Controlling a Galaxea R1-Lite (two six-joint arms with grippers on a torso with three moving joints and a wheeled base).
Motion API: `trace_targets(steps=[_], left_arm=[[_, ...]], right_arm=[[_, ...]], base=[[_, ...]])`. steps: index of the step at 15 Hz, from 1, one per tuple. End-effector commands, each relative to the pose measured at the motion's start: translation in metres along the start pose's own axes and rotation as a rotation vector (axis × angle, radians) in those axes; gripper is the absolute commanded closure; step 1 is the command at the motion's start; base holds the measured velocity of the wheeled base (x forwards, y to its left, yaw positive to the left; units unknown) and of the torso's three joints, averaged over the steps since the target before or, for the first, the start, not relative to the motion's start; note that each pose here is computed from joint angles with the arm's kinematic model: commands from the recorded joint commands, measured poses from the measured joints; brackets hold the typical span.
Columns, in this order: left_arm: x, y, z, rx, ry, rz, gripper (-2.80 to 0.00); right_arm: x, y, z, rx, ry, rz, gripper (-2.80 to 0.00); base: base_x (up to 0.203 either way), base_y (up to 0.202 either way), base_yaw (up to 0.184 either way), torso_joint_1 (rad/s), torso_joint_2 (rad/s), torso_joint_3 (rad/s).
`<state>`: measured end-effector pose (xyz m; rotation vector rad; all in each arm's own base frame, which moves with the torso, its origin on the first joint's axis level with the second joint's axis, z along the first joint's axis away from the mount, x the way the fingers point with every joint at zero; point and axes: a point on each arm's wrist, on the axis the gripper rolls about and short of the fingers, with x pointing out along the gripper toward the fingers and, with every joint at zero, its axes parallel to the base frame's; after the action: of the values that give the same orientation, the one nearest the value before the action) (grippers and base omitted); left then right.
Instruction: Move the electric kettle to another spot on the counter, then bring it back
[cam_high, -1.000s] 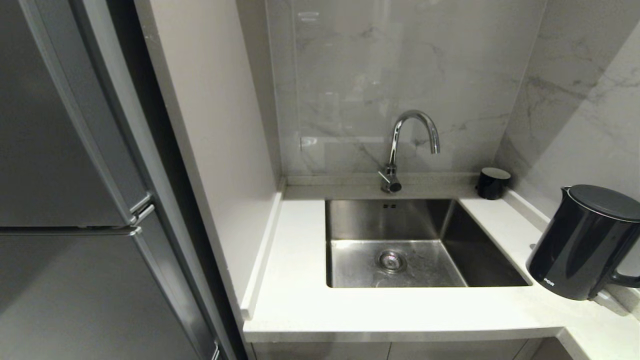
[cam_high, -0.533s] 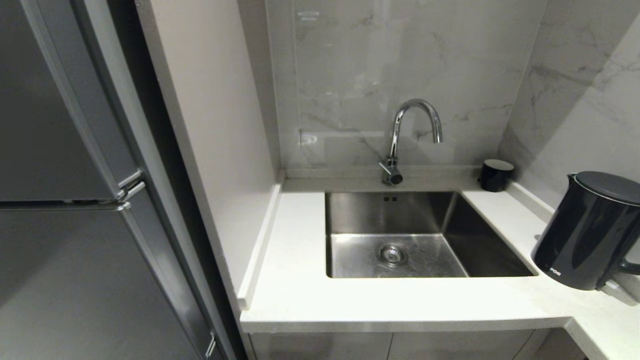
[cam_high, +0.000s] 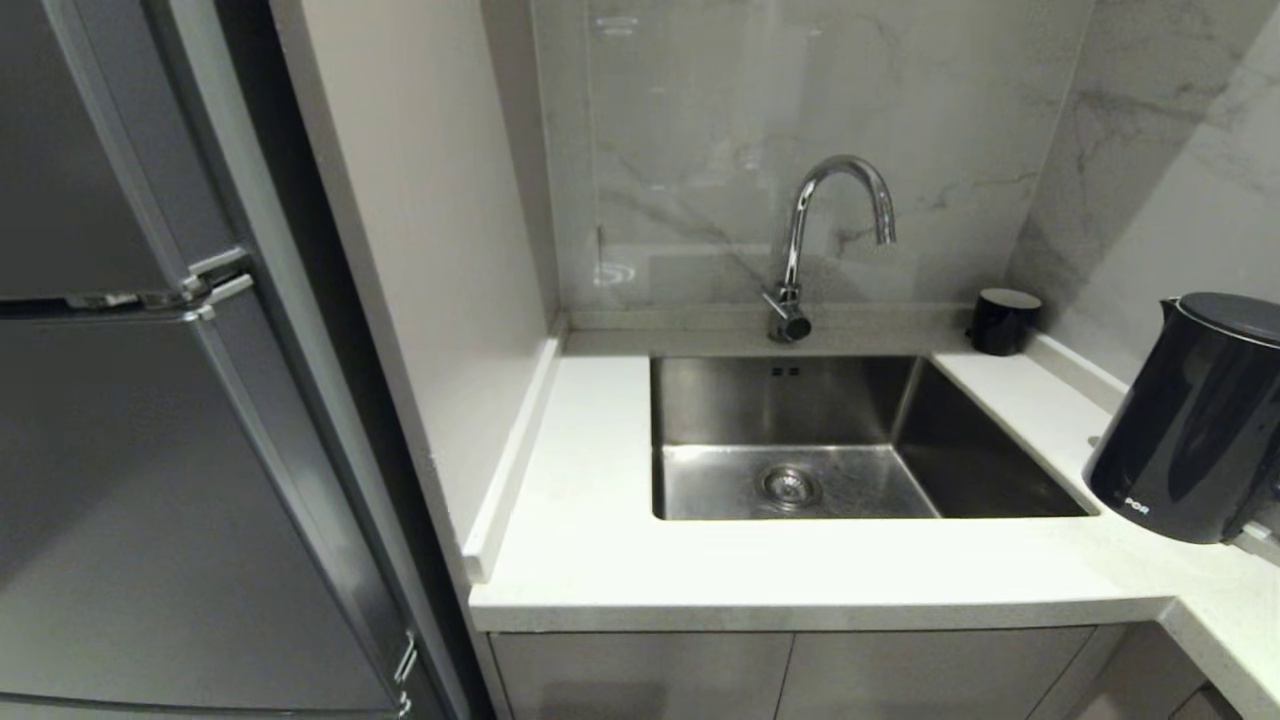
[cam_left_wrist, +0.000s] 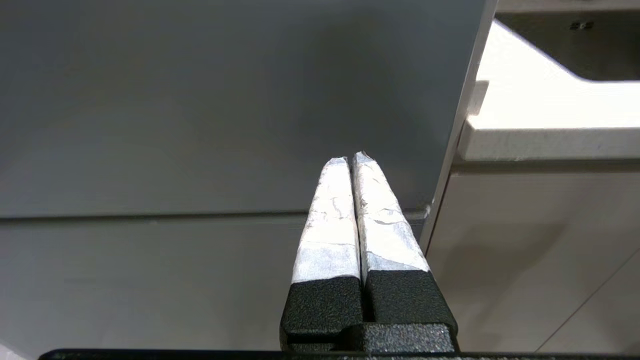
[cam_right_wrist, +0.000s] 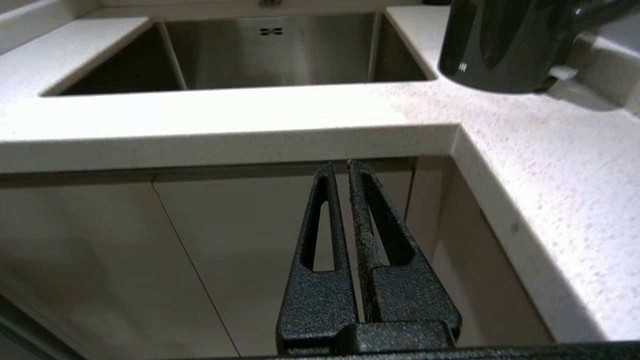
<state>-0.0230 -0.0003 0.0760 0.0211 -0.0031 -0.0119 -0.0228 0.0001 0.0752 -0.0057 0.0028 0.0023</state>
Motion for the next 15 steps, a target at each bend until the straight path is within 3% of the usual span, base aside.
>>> trace_targets(steps=[1,10,15], left_arm=[[0.0000,0.0000,0.0000,0.000,0.000,0.000,0.00],[0.0000,0.0000,0.0000,0.000,0.000,0.000,0.00],[0.0000,0.0000,0.0000,0.000,0.000,0.001,0.00]], right_arm=[[0.0001,0.0000,0.0000,0.000,0.002,0.001,0.00],[0.0000,0.0000,0.0000,-0.002,0.000,0.001,0.00],[0.0000,0.0000,0.0000,-0.003,0.000,0.001,0.00]], base=[[0.000,0.000,0.000,-0.176,0.54,0.378],[0.000,0.000,0.000,-0.121,0.51,0.380],[0.000,0.000,0.000,-0.016,0.11,0.093]])
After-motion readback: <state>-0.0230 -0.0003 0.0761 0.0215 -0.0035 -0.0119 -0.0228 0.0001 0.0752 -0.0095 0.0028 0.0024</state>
